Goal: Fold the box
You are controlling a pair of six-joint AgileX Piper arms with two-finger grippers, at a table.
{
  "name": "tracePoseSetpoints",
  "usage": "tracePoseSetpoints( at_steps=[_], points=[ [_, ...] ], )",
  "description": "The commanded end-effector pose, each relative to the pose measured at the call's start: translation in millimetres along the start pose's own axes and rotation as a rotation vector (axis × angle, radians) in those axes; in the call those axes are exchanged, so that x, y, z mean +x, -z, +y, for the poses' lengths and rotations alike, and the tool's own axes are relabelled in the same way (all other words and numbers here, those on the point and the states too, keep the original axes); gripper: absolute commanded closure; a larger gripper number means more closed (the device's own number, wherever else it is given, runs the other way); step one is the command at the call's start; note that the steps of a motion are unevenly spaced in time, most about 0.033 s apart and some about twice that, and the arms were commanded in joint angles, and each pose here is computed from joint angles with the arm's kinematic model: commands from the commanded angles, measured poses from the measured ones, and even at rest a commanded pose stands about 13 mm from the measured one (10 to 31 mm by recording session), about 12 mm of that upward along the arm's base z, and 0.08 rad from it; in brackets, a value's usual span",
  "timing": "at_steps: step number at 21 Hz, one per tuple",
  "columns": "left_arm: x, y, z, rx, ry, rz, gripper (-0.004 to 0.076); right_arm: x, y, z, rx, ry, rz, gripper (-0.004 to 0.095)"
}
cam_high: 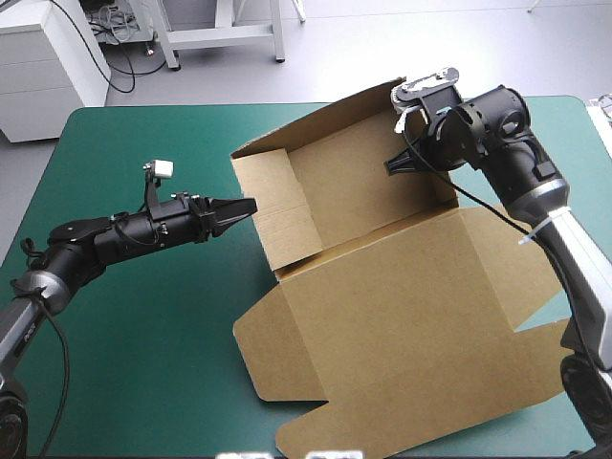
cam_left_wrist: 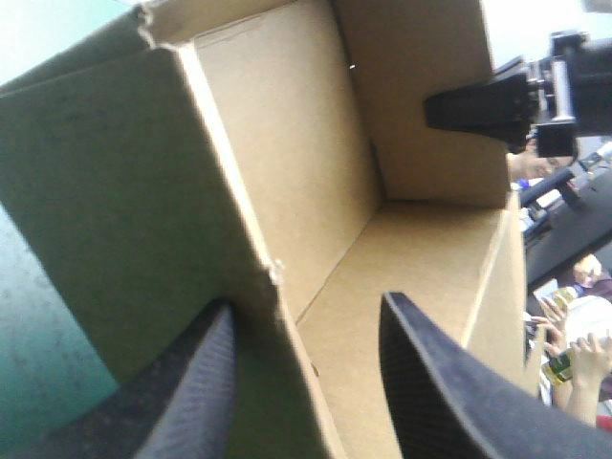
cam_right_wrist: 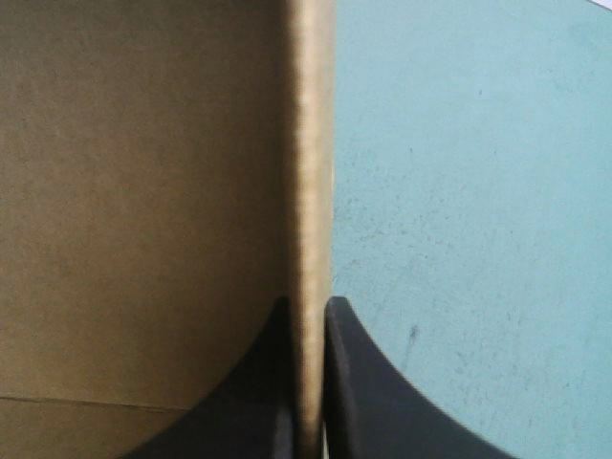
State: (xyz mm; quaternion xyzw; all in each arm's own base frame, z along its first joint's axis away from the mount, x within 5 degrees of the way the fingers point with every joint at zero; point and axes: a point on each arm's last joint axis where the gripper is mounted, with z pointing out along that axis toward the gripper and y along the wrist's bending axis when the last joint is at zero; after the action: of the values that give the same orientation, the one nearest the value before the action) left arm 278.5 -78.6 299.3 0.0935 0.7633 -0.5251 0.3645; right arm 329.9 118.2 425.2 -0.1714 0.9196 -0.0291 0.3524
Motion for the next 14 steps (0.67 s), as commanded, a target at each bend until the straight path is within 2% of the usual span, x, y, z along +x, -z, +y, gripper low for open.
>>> tracePoseSetpoints(
  at_steps=[1, 5, 10, 14],
  points=[
    [-11.3, 3.8, -14.0, -0.013, 0.032, -0.053, 0.0387, -13.4, 31.3, 7.6, -0.008, -0.032, -0.175, 0.0924],
    [-11.8, 2.4, -6.0, -0.135, 0.059, -0.039, 0.0388, -21.4, 39.1, 34.9, -0.057, -0.001, -0.271, 0.0924],
    [-20.7, -16.5, -23.1, -0.316, -0.046, 0.058, 0.0392, -21.4, 43.7, 52.5, -0.106, -0.002, -0.284, 0.0924],
    [-38.4, -27.7, -48.5, -0.467, -0.094, 0.04, 0.0397, -22.9, 46.6, 64.5, -0.225, -0.051, -0.301, 0.0924]
  ],
)
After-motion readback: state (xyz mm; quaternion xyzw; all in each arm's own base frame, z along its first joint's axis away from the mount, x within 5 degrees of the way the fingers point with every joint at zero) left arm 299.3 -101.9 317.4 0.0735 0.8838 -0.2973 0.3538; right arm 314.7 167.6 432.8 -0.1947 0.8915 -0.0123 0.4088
